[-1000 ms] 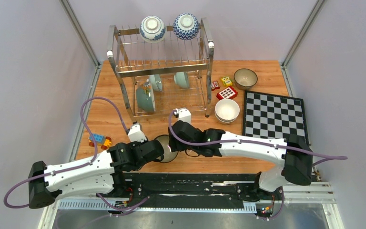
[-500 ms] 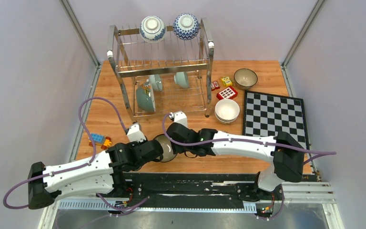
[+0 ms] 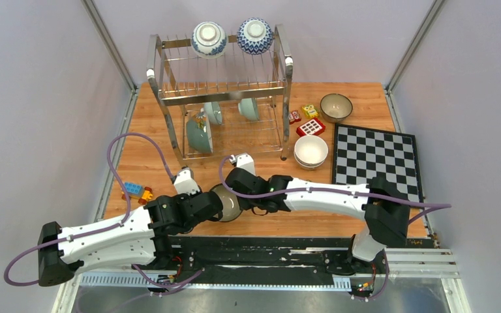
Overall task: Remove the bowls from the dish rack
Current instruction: Place the bowl with the bowl.
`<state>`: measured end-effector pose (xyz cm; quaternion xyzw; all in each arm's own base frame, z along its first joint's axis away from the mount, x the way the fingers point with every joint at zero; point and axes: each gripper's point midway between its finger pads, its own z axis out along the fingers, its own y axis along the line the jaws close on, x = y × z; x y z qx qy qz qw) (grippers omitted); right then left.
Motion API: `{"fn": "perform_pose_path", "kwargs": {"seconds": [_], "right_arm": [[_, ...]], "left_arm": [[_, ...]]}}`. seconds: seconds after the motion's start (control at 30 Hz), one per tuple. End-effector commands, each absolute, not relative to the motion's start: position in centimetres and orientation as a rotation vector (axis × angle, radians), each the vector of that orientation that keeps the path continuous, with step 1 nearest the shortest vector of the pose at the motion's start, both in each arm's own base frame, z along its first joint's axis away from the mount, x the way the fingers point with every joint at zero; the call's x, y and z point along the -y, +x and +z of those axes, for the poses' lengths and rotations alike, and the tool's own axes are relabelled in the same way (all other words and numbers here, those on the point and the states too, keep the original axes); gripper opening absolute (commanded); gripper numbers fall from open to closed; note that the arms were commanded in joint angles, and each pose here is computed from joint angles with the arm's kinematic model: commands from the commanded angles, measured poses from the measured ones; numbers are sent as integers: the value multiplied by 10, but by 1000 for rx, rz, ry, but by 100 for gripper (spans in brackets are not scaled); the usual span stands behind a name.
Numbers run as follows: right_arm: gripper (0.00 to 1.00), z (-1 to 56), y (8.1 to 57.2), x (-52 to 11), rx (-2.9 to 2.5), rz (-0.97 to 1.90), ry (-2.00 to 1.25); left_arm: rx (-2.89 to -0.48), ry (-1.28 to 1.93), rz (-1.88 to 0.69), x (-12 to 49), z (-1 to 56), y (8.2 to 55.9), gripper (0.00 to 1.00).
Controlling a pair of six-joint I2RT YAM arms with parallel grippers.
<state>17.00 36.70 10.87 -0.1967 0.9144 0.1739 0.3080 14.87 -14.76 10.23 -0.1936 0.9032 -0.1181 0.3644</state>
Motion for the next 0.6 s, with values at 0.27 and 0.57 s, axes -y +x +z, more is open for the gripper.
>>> {"fn": "perform_pose_path", "kwargs": {"seconds": [0.27, 0.57], "right_arm": [[3, 106, 173, -367, -2453, 416, -556], [3, 129, 177, -354, -2411, 364, -591]], "left_arm": [[-2225, -526, -448, 167, 127, 164, 0], [-2182, -403, -535, 174, 147, 165, 90]]}}
